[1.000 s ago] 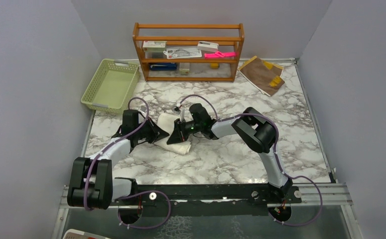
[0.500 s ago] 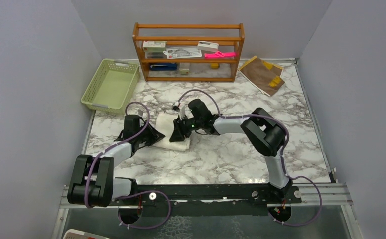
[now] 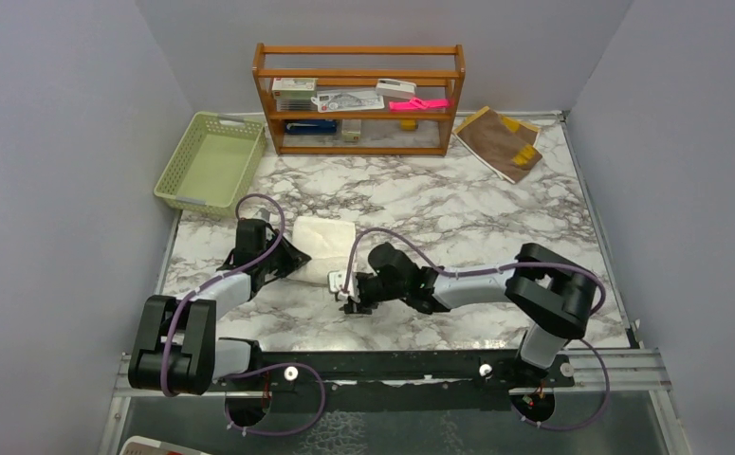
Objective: Roll the towels
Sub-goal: Roll the towel at the center of the board.
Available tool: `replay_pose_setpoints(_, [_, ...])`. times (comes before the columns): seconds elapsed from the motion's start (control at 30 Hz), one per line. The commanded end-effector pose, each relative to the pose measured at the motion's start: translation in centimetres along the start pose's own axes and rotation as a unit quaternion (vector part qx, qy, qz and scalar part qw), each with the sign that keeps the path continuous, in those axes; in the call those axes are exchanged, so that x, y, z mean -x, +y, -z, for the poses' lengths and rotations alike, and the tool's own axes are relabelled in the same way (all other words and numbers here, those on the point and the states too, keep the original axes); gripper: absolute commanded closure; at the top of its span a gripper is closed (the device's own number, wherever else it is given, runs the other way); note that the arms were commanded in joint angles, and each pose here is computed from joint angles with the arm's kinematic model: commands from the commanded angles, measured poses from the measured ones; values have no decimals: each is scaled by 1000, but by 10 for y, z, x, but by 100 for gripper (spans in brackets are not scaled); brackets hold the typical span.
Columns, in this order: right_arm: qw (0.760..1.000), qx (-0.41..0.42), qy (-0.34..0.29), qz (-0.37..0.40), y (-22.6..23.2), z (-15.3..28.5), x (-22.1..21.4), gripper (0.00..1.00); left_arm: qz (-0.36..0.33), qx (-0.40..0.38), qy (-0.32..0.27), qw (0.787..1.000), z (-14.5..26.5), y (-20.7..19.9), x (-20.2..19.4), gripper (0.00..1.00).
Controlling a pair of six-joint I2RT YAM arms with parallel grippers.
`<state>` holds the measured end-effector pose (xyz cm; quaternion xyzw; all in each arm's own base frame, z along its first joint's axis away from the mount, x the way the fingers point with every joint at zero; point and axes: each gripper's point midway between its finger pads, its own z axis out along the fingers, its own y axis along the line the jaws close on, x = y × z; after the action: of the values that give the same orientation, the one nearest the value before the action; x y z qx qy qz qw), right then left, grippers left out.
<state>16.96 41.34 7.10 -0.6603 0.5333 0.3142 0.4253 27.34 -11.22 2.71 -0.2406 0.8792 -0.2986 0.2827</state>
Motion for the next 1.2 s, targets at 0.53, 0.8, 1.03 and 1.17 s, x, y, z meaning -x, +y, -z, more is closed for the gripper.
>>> replay_pose_setpoints(0.53, [975,-74,9,208,-36,-41,3,48,-3,122,40,992,3,65,-32,100])
replay_pose_setpoints(0.8, [968,-102,37,227,-52,-48,-7,49,-5,120,40,992,2,64,-31,100])
replay_pose_setpoints(1.03, [960,-136,96,225,-69,-55,-34,69,-6,116,43,992,2,61,-30,100])
replay_pose_setpoints(1.17, [957,-160,119,209,-79,-52,-39,99,-6,107,46,993,2,54,-27,100])
